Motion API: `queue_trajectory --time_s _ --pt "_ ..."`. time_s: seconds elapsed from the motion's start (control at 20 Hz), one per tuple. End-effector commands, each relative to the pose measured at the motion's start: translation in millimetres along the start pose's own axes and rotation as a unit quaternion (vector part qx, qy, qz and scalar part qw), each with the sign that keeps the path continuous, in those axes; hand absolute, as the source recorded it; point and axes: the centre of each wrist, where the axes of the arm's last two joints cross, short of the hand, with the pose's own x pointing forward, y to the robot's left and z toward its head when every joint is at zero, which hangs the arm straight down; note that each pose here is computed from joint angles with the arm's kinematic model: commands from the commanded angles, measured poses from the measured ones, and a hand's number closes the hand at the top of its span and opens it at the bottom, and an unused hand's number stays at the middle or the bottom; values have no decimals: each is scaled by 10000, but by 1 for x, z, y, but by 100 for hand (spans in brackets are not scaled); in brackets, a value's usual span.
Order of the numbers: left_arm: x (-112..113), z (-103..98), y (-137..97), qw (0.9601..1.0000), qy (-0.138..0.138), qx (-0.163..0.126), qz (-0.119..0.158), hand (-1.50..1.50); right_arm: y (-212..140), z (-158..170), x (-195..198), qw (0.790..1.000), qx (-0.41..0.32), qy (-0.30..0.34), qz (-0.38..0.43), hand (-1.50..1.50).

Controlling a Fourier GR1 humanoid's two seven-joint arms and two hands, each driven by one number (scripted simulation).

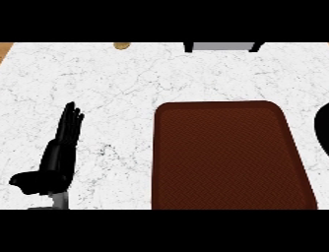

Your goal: Pick the pear from the tray and place it in the pot

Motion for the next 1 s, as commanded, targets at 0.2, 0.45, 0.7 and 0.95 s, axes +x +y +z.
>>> queue_trajectory --time_s 0.2,0.45,0.7,0.95 --pt "6 -6 0 10000 11 -65 -19 0 -43 -3 -49 9891 -719 156 -1275 -150" --pt "-2 -2 4 10000 -36 -22 58 0 -73 -4 -80 9830 -1068 92 -1494 -150" --pt "-7 -1 4 9999 12 -91 66 0 -122 -4 -102 9783 -1226 -191 -1657 -150" --pt "12 -5 0 9999 -9 -141 -53 0 -142 1 -118 9804 -1171 -70 -1585 -150"
